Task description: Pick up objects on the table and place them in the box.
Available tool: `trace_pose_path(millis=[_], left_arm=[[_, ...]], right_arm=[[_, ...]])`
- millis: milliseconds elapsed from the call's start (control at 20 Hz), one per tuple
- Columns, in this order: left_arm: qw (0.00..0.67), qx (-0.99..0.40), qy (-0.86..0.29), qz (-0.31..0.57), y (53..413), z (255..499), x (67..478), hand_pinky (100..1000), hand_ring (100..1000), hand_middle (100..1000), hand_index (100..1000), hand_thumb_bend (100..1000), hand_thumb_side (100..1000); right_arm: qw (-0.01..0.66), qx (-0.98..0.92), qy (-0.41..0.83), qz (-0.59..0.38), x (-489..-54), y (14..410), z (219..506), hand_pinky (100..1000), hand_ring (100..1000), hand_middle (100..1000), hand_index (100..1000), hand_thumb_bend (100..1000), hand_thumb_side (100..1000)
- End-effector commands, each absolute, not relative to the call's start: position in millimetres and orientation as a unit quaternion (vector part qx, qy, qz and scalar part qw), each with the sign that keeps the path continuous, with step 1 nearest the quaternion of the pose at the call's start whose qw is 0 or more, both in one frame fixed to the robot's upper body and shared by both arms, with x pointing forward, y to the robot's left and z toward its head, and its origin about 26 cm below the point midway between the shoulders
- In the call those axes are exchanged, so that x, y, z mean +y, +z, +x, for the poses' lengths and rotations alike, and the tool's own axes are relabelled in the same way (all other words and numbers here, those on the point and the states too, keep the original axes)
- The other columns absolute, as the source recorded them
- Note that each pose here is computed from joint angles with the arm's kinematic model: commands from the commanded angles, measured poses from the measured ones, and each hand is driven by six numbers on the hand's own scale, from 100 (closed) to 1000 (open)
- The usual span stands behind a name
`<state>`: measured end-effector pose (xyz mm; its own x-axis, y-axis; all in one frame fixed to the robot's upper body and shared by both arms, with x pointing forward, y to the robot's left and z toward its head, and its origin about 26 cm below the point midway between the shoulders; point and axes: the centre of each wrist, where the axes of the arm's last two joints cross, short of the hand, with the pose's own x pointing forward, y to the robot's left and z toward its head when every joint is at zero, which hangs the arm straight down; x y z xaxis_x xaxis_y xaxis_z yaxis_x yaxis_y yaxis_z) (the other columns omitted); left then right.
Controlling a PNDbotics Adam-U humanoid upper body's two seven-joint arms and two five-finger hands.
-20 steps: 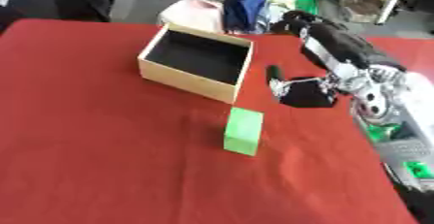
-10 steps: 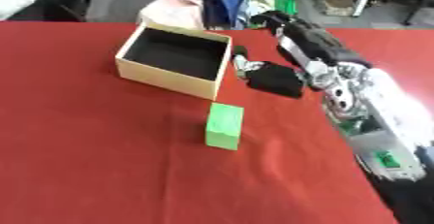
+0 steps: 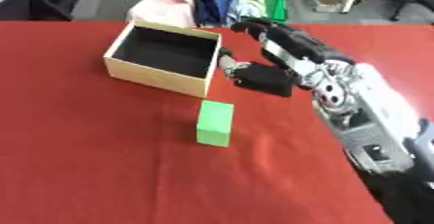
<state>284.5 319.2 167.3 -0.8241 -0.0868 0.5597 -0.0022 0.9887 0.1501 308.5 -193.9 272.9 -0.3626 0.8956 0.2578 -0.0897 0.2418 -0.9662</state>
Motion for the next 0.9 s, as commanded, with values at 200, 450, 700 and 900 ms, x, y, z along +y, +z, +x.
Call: trace_pose_path(millis=[200, 450, 700, 900], left_arm=[[0.279, -0.956, -0.083, 0.032, 177, 283, 321, 598, 584, 718, 888, 100, 540], [0.276, -0.957, -0.086, 0.035, 177, 283, 322, 598, 584, 719, 888, 100, 538], [0.276, -0.957, -0.088, 0.037, 178, 283, 321, 598, 584, 720, 888, 100, 538], [0.275, -0.957, -0.088, 0.037, 178, 283, 320, 598, 583, 720, 888, 100, 539]], right_arm=[[0.465, -0.635, 0.539, -0.299, -193, 279, 305, 958, 1000, 1000, 1000, 100, 859], [0.466, -0.626, 0.561, -0.276, -190, 274, 304, 959, 1000, 1000, 1000, 100, 808], [0.475, -0.614, 0.571, -0.267, -188, 266, 304, 954, 1000, 1000, 1000, 100, 768], [0.478, -0.606, 0.574, -0.275, -186, 261, 303, 866, 948, 953, 1000, 100, 701]])
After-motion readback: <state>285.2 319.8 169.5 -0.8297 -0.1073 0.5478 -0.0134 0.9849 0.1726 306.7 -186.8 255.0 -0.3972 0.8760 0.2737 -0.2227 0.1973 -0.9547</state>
